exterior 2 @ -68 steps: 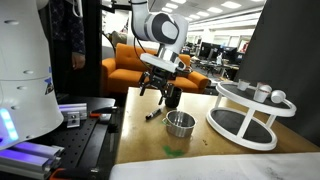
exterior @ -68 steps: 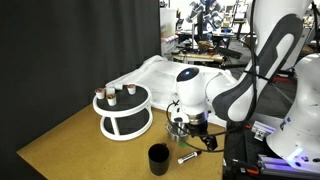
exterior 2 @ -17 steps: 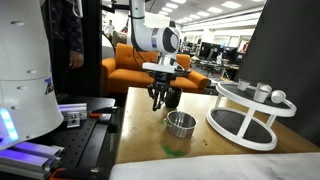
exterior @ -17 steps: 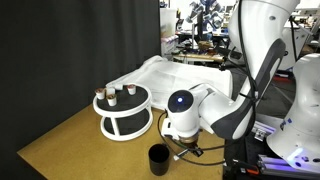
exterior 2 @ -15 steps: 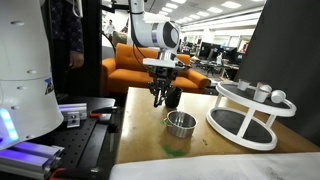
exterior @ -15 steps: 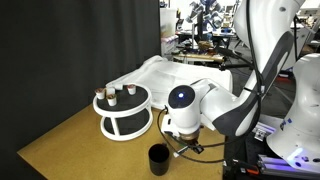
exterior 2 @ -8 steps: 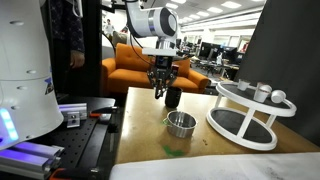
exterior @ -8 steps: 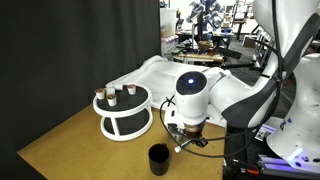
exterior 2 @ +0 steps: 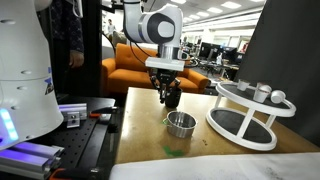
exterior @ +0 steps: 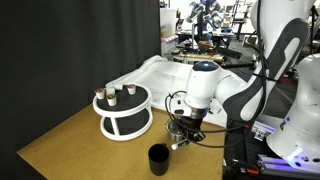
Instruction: Put the black marker in the black mug cup
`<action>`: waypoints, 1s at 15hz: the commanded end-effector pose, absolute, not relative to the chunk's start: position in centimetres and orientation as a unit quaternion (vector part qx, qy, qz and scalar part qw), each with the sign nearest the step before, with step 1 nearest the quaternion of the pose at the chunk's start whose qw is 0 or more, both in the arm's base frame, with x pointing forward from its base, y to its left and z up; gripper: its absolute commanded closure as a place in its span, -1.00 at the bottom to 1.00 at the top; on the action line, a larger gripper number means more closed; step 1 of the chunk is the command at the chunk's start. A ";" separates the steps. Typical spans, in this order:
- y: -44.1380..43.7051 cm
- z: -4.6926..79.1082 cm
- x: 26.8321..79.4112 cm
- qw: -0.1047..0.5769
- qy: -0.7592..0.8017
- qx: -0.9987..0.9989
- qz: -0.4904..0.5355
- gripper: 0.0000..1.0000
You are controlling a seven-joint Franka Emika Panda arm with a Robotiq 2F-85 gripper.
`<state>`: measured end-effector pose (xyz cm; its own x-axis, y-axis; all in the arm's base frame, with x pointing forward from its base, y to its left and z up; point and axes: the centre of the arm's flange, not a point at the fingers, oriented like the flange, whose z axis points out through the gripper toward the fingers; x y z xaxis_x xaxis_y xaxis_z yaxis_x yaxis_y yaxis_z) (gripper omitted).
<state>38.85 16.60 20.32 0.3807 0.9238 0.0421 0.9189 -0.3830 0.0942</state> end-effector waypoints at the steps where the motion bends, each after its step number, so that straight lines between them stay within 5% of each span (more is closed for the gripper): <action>1: 15.7 22.3 38.6 -0.005 0.578 0.809 0.100 0.91; 15: 22.9 31.0 41.7 0.011 0.636 0.754 0.161 0.91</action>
<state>40.58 23.48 31.43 0.1511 0.9575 0.2457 0.9459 -0.2123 0.2456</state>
